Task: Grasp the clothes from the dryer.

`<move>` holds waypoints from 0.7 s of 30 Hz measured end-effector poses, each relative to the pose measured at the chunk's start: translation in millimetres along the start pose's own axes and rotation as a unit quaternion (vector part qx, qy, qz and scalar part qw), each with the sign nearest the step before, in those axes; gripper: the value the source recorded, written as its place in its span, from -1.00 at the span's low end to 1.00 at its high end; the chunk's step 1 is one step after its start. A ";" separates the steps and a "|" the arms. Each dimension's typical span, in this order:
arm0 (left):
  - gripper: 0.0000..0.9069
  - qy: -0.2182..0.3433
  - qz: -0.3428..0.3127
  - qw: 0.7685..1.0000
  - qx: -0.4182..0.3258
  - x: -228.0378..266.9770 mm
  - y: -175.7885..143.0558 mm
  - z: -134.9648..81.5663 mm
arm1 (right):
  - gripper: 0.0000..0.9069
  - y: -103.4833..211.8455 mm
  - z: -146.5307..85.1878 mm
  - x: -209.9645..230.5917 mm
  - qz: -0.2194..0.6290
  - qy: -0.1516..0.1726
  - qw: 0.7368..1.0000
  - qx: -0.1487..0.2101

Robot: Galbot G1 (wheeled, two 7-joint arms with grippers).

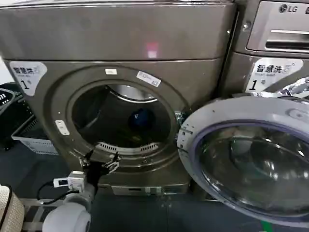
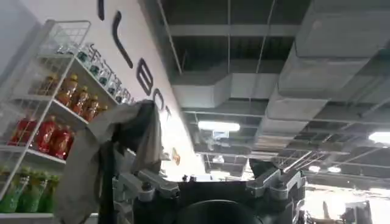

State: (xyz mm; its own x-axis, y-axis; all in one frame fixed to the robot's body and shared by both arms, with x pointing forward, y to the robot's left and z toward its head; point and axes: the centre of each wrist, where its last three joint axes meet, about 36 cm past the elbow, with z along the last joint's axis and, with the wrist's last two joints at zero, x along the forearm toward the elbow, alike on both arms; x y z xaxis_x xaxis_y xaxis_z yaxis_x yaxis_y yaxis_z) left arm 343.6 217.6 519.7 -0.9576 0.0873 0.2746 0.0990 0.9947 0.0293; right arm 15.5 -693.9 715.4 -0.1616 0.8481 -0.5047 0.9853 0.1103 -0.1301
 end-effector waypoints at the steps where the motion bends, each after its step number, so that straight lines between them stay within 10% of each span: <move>1: 1.00 0.000 -0.001 1.000 0.000 -0.5 -0.2 0.1 | 1.00 -0.2 0.3 -0.1 0.000 0.000 1.000 0.000; 21: 1.00 0.014 0.007 1.000 0.000 -5.5 -2.1 7.4 | 1.00 -3.6 0.7 0.3 0.005 0.000 1.000 0.001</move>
State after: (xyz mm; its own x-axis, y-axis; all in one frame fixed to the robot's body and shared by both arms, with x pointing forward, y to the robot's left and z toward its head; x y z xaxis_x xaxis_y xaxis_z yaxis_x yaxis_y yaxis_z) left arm 346.6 215.4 511.0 -0.9483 0.1003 0.3010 0.1130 0.9933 0.0252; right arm 11.9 -694.4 715.2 -0.1522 0.8491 -0.5058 0.9868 0.1017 -0.1264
